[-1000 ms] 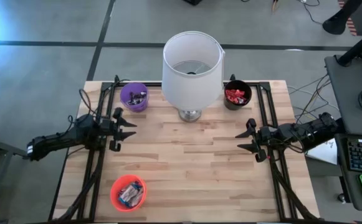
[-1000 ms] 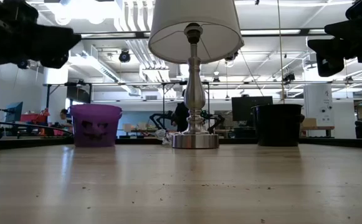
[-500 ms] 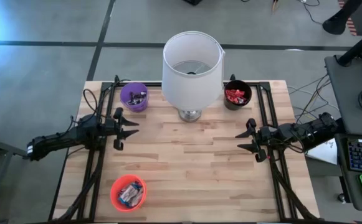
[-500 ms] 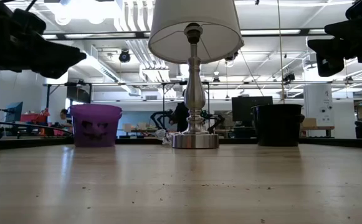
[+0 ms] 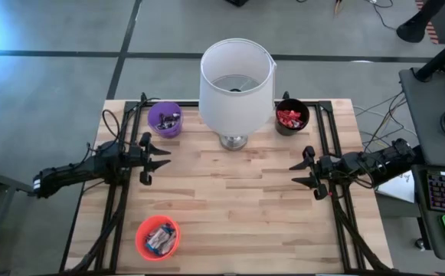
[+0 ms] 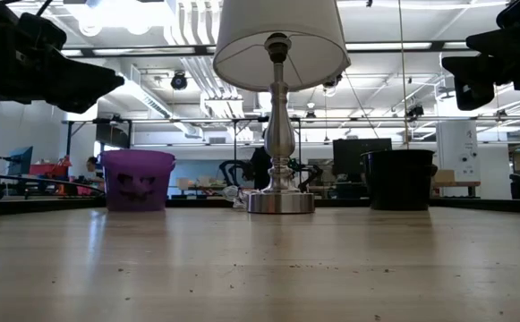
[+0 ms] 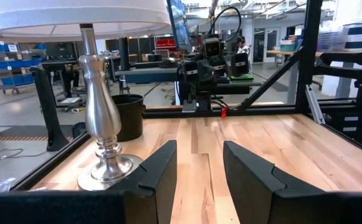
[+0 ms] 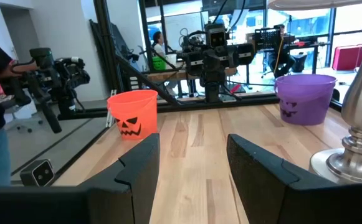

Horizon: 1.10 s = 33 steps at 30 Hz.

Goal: Organize candy in baskets
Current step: Return to Home Position

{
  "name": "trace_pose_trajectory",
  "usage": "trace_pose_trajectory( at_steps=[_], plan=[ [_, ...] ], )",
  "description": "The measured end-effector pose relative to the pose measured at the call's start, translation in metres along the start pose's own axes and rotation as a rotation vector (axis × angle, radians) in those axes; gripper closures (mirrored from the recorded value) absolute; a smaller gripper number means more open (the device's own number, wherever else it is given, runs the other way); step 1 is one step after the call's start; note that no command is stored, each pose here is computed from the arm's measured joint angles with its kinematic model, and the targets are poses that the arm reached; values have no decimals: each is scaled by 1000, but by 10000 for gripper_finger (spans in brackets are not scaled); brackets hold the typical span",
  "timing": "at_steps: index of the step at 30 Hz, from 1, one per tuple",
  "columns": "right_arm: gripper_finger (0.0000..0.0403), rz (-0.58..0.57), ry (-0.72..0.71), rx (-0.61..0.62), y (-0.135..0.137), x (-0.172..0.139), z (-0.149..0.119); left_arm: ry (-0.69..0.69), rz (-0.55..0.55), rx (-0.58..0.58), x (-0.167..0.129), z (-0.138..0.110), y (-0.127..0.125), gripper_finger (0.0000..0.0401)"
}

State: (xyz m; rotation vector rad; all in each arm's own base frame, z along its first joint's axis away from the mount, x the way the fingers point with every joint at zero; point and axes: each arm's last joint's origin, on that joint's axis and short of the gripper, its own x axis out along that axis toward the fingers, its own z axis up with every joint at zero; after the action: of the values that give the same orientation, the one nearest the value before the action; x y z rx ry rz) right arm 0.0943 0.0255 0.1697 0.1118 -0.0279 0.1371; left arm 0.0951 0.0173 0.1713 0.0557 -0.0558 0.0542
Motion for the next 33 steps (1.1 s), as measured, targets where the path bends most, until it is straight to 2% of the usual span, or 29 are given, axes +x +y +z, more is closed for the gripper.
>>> trace_pose_trajectory(
  at_steps=[12,17,20,23,29,33],
  plan=[
    [225,0,0,-4,0,0,0,-1,0,0,0,0,0,287],
    [225,0,2,-241,0,0,0,-1,0,0,0,0,0,287],
    [225,0,10,-280,0,1,-1,-1,-1,0,0,0,0,287],
    [225,1,62,-242,0,4,-5,-1,-1,0,0,0,0,287],
    [225,-19,245,-71,0,13,-22,-2,-1,0,0,0,0,287],
    [225,-41,359,-33,0,17,-33,-2,-1,0,0,0,0,287]
  ],
)
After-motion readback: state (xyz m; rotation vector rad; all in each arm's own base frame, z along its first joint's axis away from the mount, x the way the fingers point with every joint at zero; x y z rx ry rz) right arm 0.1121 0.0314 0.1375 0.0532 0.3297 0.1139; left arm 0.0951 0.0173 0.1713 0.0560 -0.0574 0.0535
